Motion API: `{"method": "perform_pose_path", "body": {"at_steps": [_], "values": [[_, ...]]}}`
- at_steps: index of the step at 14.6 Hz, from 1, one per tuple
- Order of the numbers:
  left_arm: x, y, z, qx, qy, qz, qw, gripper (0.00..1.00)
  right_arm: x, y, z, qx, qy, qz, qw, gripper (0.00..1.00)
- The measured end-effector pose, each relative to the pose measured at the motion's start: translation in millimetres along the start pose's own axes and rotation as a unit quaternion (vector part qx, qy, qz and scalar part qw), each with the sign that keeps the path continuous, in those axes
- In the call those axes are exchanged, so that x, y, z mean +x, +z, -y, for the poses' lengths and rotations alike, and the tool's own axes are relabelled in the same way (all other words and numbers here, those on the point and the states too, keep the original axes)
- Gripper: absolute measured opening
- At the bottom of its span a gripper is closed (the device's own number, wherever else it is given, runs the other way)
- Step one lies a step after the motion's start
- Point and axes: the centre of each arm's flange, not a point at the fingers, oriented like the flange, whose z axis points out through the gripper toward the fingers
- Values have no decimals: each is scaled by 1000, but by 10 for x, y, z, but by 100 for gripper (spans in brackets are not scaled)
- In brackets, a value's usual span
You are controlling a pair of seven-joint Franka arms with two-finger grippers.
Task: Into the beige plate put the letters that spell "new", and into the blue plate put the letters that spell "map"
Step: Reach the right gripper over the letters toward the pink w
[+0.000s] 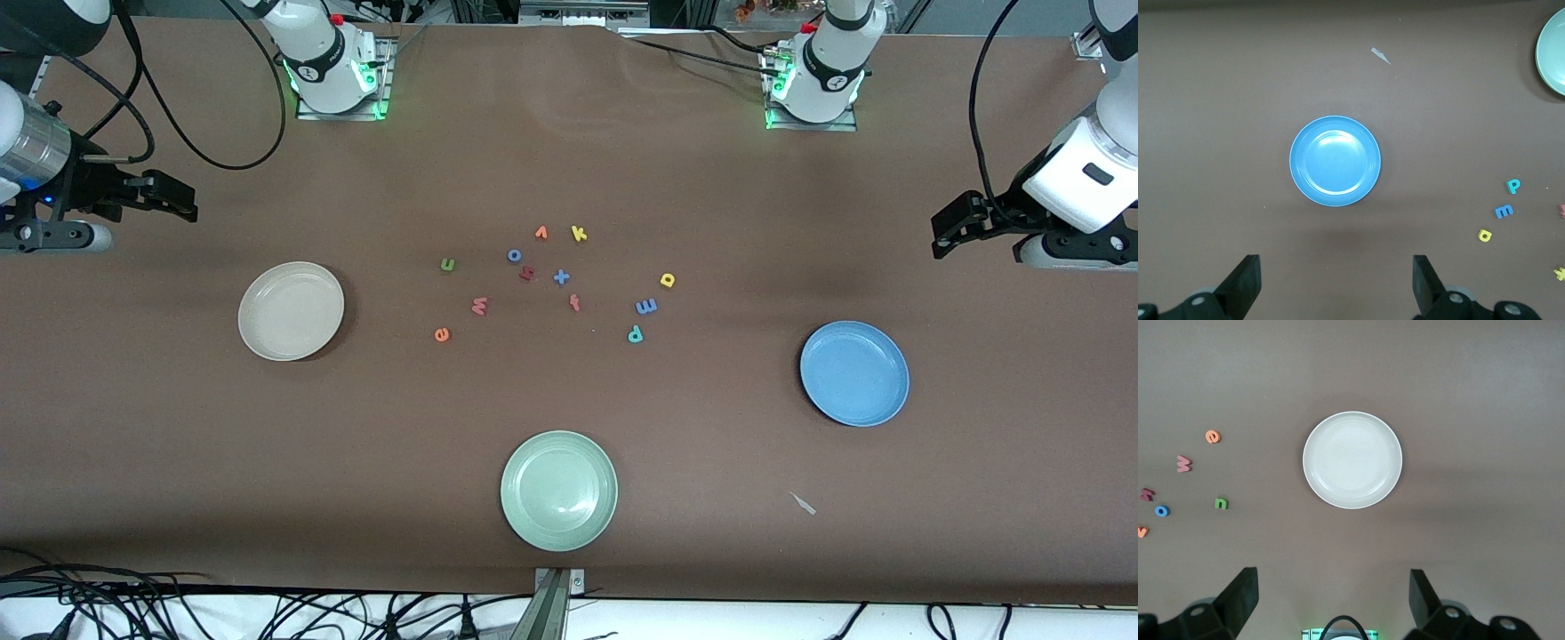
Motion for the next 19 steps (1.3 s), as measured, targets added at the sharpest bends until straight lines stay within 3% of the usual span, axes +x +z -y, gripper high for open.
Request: {"method": "perform_pose_path", "body": {"at_steps": [9, 12, 17, 19], "values": [[1, -1, -7, 0, 1, 0, 1000, 100, 282, 626, 1059, -4, -95, 41, 995, 100], [2, -3, -9, 0, 1, 0, 1000, 100, 503, 1061, 1514, 1, -123, 35, 992, 100], [2, -2, -9, 0, 1, 0, 1000, 100, 637, 1958, 2365, 0, -49, 58, 997, 100], [4, 3, -9, 0, 1, 0, 1000, 100, 597, 2175, 2677, -2, -7, 52, 999, 100]]}}
